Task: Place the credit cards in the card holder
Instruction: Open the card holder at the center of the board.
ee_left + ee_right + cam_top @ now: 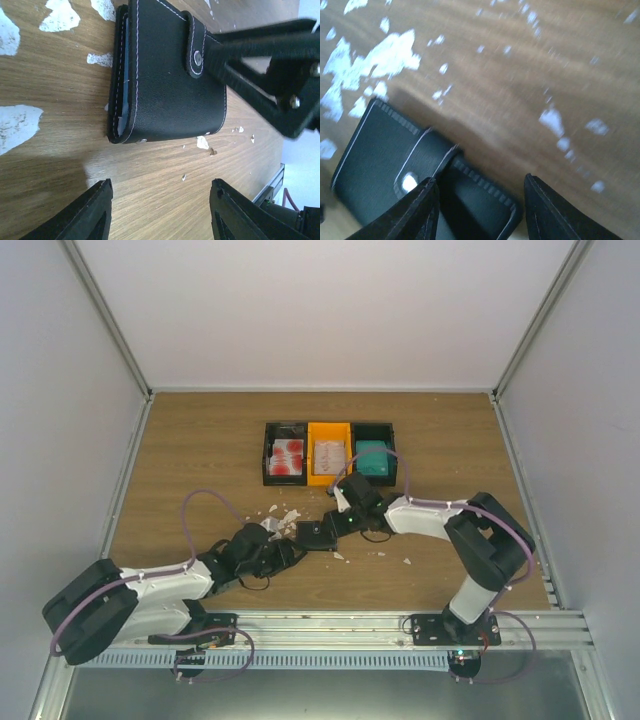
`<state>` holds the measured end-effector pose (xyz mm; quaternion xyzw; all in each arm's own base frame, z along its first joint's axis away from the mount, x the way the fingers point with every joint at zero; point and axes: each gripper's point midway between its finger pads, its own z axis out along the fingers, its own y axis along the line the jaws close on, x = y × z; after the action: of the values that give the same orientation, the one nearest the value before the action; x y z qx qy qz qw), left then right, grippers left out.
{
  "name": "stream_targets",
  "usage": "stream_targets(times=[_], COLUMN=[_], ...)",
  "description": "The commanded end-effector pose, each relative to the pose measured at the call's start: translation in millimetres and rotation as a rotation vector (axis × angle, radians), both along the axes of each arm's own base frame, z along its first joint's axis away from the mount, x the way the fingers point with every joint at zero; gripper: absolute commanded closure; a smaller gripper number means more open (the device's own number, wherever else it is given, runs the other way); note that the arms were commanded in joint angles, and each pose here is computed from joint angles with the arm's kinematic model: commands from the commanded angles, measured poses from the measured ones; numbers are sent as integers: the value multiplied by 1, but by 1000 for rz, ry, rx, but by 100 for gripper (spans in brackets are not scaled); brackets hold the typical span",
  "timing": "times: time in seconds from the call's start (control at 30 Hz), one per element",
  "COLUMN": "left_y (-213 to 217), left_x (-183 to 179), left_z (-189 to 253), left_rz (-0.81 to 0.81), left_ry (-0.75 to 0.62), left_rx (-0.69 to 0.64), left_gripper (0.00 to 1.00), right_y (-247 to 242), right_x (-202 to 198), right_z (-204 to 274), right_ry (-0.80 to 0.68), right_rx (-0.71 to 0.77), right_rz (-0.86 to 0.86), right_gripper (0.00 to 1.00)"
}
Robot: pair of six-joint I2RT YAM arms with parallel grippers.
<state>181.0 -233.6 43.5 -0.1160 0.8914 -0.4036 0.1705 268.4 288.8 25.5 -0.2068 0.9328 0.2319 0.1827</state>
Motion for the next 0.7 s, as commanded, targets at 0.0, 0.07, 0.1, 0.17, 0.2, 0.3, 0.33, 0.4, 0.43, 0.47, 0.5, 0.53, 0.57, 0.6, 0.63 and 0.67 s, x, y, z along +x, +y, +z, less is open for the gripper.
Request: stream_targets(times=[0.0,0.07,0.1,0.17,0.2,0.3,0.33,0.4,0.43,0.47,0.5,0.53,0.57,0.6,0.63,0.67], left_y=[-10,-9,-9,-8,-6,-1,1,3,3,3,2,0,-1,-2,-2,-3], left_x=[3,3,2,1,2,4,5,8,9,10,11,12,12,13,14,15], left_z=[6,1,-1,-4,-4,-7,-7,-7,-7,-7,-6,-5,-4,-4,-4,-3], left_rz=[6,18,21,30,37,64,74,88,92,93,93,92,89,90,88,88], left_ry=[-11,8,15,26,24,9,3,-17,-25,-31,-37,-42,-44,-47,-52,-58], left_rx=[-75,-75,-77,-78,-79,-70,-66,-67,-70,-73,-79,-87,-91,-97,-100,-103], left_gripper=[45,47,48,48,49,49,49,48,48,48,47,47,47,46,46,46], right_y=[-3,-1,-1,-1,-2,-2,-2,-3,-2,-2,-1,-1,1,1,3,4], right_x=[-52,-65,-71,-79,-82,-89,-90,-92,-93,-94,-95,-97,-97,-98,-99,-99], right_z=[-15,-17,-19,-22,-23,-25,-26,-30,-31,-33,-34,-35,-35,-36,-37,-37], right_ry=[122,148,158,176,184,194,196,204,210,217,222,230,235,240,245,249], right_rx=[1,8,6,-1,-1,10,13,19,25,29,33,38,45,51,58,64], right_rz=[33,37,35,24,15,5,1,-3,1,2,2,5,9,8,9,13], right_gripper=[53,57,59,62,64,68,69,72,73,73,74,75,75,76,76,77])
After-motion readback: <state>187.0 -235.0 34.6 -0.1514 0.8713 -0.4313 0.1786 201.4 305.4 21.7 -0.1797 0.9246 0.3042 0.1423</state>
